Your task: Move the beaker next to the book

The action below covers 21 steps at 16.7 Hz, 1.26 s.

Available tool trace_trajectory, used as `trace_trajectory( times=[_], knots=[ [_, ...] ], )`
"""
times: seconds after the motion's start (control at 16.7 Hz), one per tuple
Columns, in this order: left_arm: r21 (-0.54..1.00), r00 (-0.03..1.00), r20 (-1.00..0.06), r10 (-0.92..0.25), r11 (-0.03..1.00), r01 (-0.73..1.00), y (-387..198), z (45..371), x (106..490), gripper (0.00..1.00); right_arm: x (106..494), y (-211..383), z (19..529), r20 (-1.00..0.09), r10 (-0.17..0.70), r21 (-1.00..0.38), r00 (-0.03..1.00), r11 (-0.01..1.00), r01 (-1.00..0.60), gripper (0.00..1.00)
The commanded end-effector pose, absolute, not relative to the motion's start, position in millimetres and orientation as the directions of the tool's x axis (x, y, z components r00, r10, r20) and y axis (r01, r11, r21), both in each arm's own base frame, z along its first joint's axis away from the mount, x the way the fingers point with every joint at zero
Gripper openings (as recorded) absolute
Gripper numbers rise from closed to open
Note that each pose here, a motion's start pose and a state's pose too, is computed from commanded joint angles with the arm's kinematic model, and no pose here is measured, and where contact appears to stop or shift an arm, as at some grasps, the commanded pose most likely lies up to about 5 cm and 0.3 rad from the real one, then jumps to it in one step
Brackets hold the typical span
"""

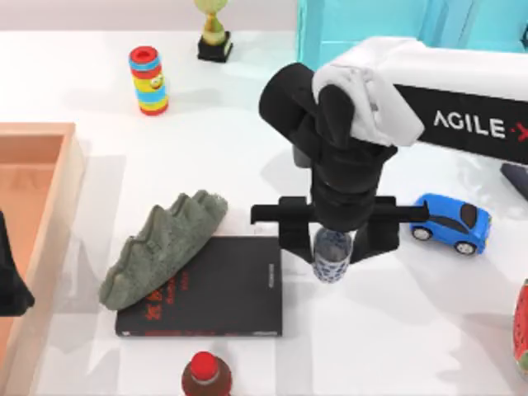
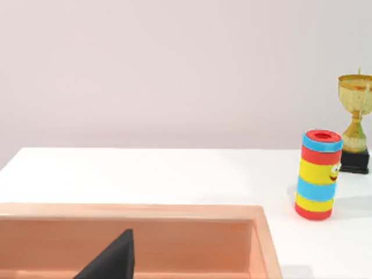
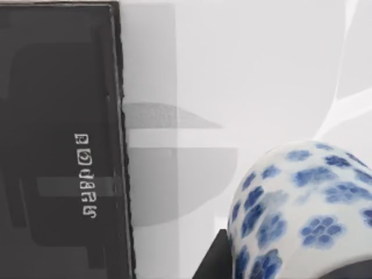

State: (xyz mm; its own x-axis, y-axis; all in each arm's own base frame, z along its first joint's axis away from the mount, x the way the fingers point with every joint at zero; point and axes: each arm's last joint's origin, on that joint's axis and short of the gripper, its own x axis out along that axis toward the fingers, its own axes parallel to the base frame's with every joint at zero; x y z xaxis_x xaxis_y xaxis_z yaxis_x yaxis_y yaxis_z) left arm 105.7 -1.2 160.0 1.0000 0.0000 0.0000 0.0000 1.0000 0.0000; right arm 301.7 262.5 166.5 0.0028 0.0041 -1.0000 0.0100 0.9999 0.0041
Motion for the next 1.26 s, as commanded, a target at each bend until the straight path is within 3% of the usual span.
trace_trajectory(
  times=[0.12,0.9,1.26],
  knots=[
    [0.0,1.0,0.0,0.0,1.0,0.0,-1.2,160.0,105.7,1.0,301.7,262.5,166.5,-1.0,0.004,0.004,0.003,1.0,0.01,0.0],
    [0.0,1.0,0.0,0.0,1.0,0.0,-1.2,160.0,105.7,1.0,301.7,262.5,166.5,-1.0,0.004,0.004,0.003,1.0,0.01,0.98],
    [0.0,1.0,0.0,0.0,1.0,0.0,-1.2,160.0,105.7,1.0,301.7,262.5,166.5,-1.0,0.004,0.004,0.003,1.0,0.01,1.0]
  ],
)
